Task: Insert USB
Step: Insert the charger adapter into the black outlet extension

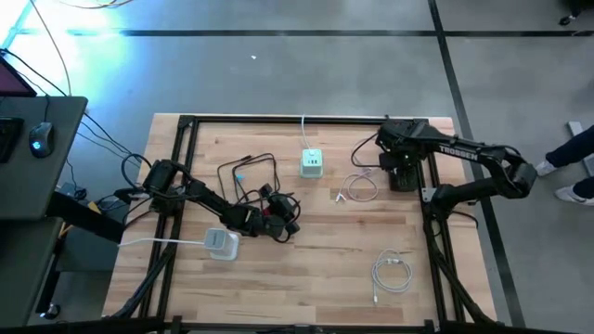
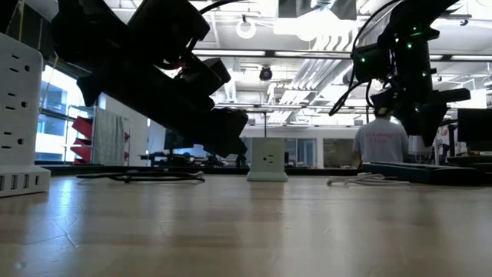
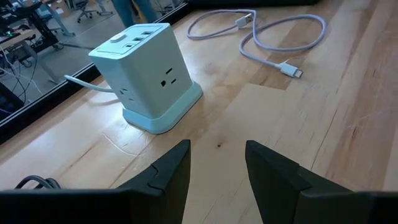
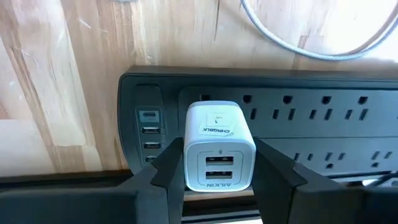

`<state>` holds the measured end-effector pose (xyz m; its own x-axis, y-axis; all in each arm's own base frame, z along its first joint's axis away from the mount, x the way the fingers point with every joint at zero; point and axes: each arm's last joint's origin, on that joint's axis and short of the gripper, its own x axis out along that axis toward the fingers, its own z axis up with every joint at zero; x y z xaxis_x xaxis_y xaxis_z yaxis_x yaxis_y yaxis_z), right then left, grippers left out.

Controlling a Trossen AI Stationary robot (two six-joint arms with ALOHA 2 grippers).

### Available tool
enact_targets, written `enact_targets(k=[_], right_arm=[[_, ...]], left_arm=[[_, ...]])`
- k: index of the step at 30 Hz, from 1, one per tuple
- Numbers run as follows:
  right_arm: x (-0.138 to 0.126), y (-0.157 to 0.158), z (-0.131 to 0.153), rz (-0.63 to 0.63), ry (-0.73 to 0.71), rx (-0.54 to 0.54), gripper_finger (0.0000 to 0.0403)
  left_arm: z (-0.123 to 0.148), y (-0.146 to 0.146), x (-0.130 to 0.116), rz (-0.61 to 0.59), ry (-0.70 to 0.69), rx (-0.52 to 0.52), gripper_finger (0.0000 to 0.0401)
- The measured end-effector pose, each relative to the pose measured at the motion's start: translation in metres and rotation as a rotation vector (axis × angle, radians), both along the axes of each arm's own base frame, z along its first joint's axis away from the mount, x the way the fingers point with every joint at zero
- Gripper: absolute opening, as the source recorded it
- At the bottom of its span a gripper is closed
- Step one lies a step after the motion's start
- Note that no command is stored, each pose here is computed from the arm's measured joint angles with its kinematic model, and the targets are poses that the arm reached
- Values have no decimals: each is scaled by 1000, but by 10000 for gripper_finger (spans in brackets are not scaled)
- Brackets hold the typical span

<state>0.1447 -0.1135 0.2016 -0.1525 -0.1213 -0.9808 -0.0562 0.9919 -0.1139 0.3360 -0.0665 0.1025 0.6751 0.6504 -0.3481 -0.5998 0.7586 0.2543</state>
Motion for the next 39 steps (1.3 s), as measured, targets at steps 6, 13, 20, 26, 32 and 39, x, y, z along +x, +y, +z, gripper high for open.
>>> enact_targets(k=[6, 13, 20, 26, 32, 39], right_arm=[[-5, 2, -14, -14, 15, -15, 120], [-5, 0, -14, 24, -2, -10, 120], [-9, -6, -15, -4, -29, 10, 120], [-8, -7, -16, -12, -55, 15, 120], [-12, -4, -28, -9, -58, -4, 139], [-13, -6, -28, -90, -9, -56, 188]], left_arm=[[0, 0, 0, -7, 1, -5, 131], [0, 0, 0, -6, 0, -5, 131], [0, 0, 0, -7, -1, -5, 131], [0, 0, 0, -10, 0, -8, 131], [0, 0, 0, -11, 0, -8, 131], [0, 0, 1, -8, -1, -8, 131]])
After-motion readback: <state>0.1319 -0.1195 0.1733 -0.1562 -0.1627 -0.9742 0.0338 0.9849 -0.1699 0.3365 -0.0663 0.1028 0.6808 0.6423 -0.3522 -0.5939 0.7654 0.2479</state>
